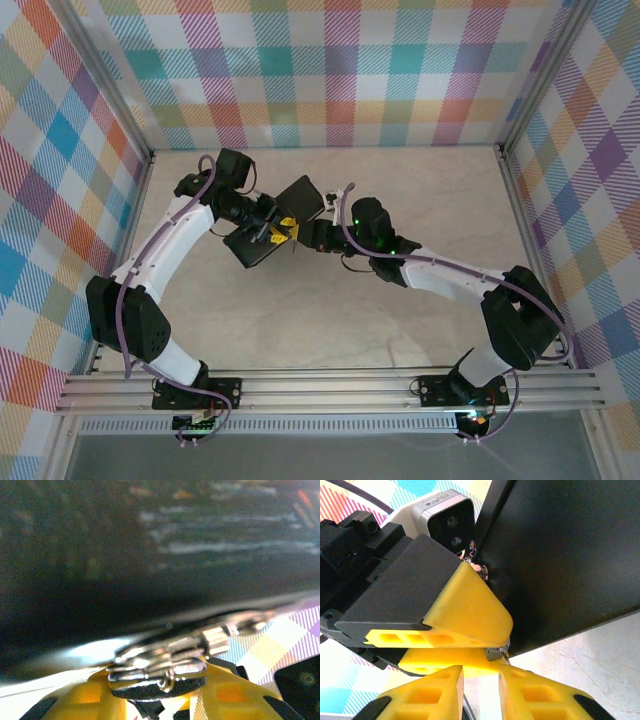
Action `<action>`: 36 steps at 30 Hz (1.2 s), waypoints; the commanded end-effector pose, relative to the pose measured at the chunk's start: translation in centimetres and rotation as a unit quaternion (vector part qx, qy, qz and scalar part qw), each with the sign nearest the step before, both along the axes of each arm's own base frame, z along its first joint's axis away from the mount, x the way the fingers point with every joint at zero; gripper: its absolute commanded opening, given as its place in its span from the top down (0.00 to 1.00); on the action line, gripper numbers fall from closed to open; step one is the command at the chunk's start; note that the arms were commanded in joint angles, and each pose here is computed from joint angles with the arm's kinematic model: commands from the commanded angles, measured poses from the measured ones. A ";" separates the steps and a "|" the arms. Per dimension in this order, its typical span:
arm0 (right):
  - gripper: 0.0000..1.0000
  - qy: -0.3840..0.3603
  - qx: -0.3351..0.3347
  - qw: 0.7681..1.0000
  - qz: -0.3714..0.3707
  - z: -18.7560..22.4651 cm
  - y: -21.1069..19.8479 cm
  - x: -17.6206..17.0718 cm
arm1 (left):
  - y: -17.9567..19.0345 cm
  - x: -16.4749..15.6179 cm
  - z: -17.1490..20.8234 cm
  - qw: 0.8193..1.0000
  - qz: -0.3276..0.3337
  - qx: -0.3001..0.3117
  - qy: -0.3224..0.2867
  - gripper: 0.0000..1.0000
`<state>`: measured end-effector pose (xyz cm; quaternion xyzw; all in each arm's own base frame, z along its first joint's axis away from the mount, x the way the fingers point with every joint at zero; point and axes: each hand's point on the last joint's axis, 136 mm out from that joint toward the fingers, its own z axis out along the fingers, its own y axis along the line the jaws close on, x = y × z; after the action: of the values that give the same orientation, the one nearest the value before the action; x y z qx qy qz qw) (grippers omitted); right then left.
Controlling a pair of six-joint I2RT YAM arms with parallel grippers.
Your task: Unlock a padlock with a key
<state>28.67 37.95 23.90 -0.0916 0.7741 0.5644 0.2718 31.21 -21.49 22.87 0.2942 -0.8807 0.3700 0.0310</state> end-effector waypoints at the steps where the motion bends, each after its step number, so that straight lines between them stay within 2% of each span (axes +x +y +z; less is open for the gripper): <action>1: 0.75 -0.006 0.008 1.000 0.000 0.6 0.2 0.0 | -0.7 0.5 3.6 0.997 -0.016 -0.038 -0.067 1.00; 9: 0.63 -0.023 -0.014 1.000 -0.005 0.6 -0.9 -0.6 | -0.4 0.6 3.4 0.997 -0.010 -0.035 -0.066 1.00; 17: 0.63 -0.011 -0.027 0.999 -0.014 -0.7 -0.9 -0.2 | -0.4 0.6 3.6 0.997 -0.010 -0.037 -0.068 1.00; 36: 0.70 0.000 0.008 1.000 -0.009 0.0 0.9 1.0 | -0.6 0.5 3.6 0.997 -0.015 -0.041 -0.067 1.00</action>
<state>29.27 37.95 21.31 -0.0784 0.7931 0.5440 0.2626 31.28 -21.52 22.92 0.2936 -0.8800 0.3721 0.0304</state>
